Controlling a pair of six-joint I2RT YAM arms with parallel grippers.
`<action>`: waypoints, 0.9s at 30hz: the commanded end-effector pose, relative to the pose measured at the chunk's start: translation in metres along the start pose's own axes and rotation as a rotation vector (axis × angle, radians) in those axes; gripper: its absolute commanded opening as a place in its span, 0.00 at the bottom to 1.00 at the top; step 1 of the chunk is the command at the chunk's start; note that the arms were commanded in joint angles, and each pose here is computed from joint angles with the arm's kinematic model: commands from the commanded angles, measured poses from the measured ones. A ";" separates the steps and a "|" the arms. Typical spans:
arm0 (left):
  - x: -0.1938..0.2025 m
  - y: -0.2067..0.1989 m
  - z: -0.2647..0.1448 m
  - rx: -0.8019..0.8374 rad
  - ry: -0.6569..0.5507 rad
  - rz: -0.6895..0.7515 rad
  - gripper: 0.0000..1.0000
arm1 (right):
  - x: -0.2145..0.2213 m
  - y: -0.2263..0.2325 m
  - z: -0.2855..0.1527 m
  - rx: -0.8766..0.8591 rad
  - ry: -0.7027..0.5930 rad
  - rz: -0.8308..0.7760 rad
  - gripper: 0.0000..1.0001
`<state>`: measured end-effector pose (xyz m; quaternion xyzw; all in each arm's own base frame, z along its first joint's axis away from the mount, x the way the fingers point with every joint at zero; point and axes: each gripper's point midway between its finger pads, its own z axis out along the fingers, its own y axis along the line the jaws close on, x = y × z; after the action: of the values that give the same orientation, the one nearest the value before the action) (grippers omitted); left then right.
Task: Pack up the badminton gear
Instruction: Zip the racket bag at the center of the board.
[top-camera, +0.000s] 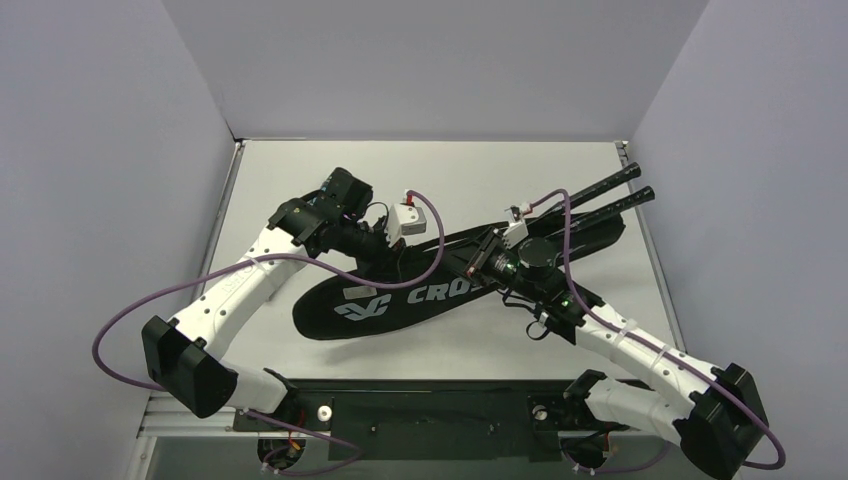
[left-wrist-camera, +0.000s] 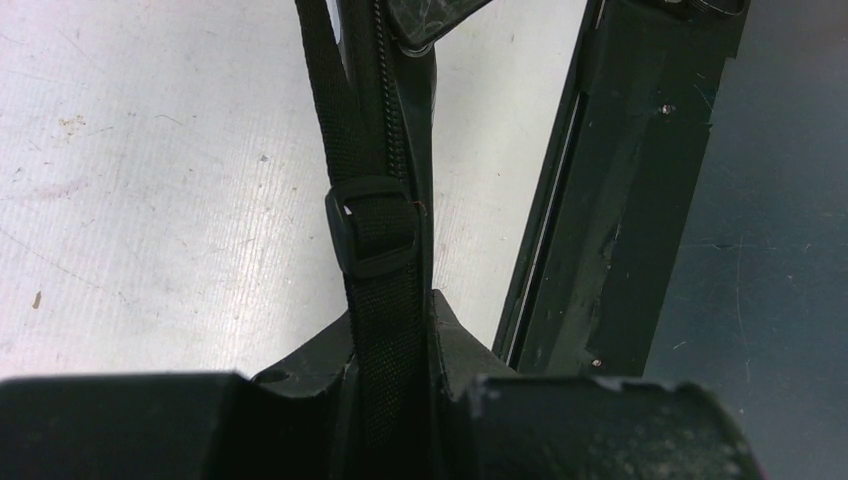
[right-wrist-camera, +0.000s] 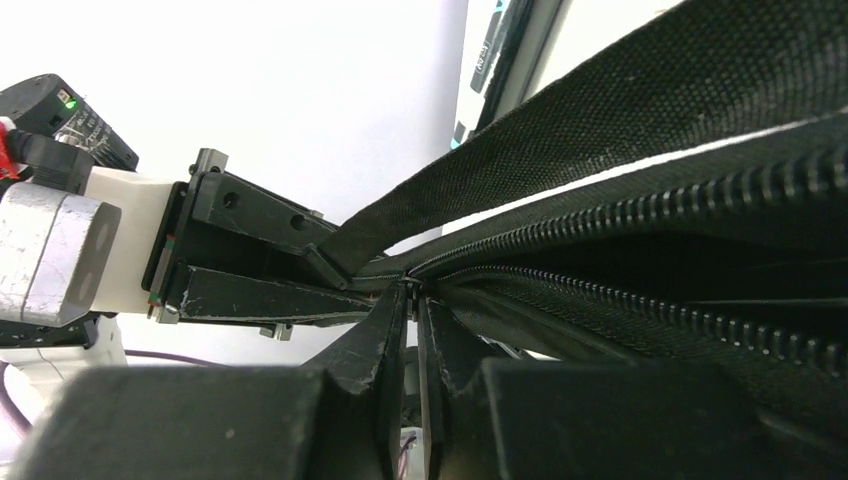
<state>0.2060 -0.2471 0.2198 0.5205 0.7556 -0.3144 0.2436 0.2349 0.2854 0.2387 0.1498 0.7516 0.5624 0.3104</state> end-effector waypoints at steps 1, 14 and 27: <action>-0.052 -0.015 -0.020 0.034 -0.186 0.127 0.00 | -0.016 0.019 -0.005 -0.070 -0.085 -0.015 0.00; -0.047 -0.014 -0.019 0.031 -0.171 0.126 0.00 | -0.028 0.000 -0.031 0.023 -0.122 -0.041 0.00; -0.039 -0.015 -0.024 0.026 -0.150 0.161 0.00 | -0.059 -0.026 -0.059 0.197 -0.118 -0.072 0.00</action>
<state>0.2037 -0.2497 0.2209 0.5322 0.7448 -0.3190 0.2455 0.2416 0.2162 0.2382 0.1896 0.7730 0.4996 0.3419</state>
